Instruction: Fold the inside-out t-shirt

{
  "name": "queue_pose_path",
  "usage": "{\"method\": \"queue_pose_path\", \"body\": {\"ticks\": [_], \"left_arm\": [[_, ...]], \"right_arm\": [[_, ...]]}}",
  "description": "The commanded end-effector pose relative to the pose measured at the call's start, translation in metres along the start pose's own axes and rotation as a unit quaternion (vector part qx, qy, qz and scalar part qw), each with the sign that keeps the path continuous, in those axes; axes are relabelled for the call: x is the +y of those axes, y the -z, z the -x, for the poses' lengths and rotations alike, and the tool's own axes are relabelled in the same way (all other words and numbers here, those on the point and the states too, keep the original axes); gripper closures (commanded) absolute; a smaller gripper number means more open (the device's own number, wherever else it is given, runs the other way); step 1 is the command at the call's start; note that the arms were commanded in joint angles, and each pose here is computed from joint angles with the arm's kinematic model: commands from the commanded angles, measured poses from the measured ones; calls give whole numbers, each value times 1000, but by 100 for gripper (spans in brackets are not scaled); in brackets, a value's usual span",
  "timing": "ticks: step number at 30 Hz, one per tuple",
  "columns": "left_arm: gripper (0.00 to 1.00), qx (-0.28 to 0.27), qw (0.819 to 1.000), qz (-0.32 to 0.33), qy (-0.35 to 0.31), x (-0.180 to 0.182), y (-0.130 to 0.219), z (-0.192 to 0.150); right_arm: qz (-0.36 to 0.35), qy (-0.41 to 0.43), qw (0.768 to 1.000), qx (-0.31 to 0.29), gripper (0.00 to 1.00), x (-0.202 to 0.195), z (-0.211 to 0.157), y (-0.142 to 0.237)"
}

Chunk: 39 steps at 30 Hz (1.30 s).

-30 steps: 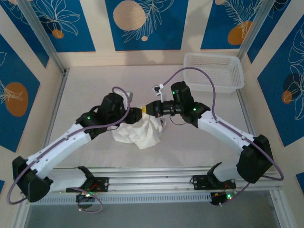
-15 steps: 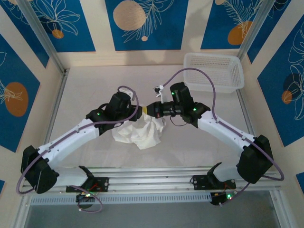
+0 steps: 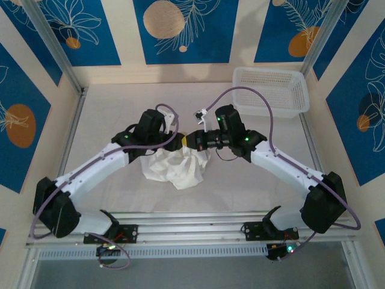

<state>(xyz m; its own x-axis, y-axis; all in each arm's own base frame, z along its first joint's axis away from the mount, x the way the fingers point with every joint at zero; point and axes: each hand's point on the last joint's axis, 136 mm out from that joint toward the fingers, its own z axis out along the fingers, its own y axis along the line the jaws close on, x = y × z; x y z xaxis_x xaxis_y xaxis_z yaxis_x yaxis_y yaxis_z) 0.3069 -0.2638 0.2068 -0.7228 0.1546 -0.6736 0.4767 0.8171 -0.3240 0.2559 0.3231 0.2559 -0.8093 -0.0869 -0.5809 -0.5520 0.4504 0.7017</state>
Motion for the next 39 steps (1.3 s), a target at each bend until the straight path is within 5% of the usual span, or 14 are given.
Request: {"method": "queue_pose_path", "body": {"ticks": [1,8,10,14,17,22,27,29,31,34,37,39], "left_arm": [[54,43,999,1,-2,3,-9,-13],[83,33,995,80,41,44,15,-15],[97,13,996,56,67,43,35,-7],[100,-24,994,-82,65,-7,72,17],[100,-20,987,-145,64,-33,82,23],[100,-11,988,-135,70,-30,78,22],[100,-19,991,-119,53,-28,89,26],[100,-20,996,-72,49,-14,99,21],[100,-48,993,78,75,37,124,7],[98,-139,955,240,107,97,181,-19],[64,-235,921,279,135,116,225,-33],[51,-277,897,307,155,127,249,-40]], "right_arm": [[14,21,1000,-13,100,17,10,9],[-126,-5,991,-40,100,-37,12,28],[-213,8,976,-41,100,-69,6,39],[-316,87,945,5,91,-92,-8,42],[-288,131,948,6,78,-68,-2,29],[-146,163,976,-13,53,-6,2,1],[-114,157,981,8,54,1,-8,-7],[-40,170,984,38,61,24,-23,-7],[23,177,982,60,70,46,-35,-1],[2,181,983,41,68,40,-33,7],[-109,165,980,-11,58,-3,-13,13],[-179,120,976,-34,57,-37,1,21]]}}
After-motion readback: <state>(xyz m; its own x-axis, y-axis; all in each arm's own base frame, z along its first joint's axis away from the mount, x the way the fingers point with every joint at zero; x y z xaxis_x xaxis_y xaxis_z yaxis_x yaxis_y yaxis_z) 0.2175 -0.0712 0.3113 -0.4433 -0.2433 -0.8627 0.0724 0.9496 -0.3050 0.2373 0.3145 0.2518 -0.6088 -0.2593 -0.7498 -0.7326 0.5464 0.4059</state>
